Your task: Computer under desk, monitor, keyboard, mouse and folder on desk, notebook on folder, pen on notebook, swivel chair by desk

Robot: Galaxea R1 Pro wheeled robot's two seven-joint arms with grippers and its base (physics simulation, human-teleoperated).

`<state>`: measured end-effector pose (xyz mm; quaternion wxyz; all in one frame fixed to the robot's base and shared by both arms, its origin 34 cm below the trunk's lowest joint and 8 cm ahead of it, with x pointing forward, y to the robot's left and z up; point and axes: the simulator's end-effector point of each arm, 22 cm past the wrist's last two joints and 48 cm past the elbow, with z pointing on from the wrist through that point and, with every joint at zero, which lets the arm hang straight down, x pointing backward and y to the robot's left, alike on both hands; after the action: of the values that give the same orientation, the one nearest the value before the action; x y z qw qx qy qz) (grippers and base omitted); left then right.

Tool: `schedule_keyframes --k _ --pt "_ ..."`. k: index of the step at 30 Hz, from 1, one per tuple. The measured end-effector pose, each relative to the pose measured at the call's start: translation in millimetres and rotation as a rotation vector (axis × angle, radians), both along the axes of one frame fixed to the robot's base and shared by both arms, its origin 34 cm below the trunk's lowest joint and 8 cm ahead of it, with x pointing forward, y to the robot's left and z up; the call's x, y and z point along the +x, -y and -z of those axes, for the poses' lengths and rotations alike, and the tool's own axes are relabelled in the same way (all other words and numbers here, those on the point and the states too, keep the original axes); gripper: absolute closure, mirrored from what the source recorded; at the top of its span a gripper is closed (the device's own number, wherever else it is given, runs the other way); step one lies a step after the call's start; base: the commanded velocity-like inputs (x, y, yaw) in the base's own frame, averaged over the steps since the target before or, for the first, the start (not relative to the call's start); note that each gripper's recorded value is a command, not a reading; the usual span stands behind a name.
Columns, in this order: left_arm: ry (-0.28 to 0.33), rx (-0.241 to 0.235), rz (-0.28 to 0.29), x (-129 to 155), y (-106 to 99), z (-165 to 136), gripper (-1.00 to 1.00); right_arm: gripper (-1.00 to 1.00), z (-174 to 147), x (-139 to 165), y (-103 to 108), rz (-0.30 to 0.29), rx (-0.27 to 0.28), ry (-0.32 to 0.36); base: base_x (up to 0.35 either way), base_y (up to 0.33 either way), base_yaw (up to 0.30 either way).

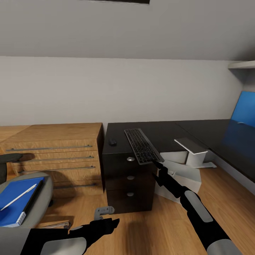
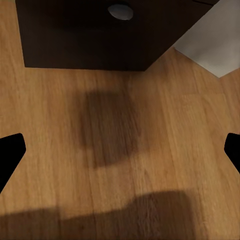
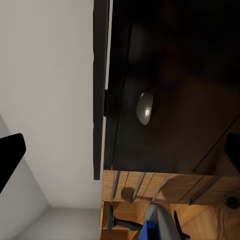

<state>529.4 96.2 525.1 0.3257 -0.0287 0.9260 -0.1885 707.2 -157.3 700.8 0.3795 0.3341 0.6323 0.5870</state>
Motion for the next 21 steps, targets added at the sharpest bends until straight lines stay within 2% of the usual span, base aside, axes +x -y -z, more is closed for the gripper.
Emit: schedule_keyframes --k 5,12,21 --pt "0.0 0.0 0.0 0.0 0.0 -0.1 -1.0 -1.0 -0.2 0.1 0.1 0.0 0.0 0.0 0.024 0.0 0.0" --pt "0.0 0.0 -0.001 0.0 -0.1 -0.1 -1.0 -1.0 -0.2 -0.1 0.3 0.001 0.0 0.0 0.157 0.0 0.0" --pt "-0.001 0.0 -0.001 -0.1 -0.2 0.2 -1.0 -1.0 -0.2 0.2 0.5 0.001 0.001 0.0 0.02 0.0 0.0"
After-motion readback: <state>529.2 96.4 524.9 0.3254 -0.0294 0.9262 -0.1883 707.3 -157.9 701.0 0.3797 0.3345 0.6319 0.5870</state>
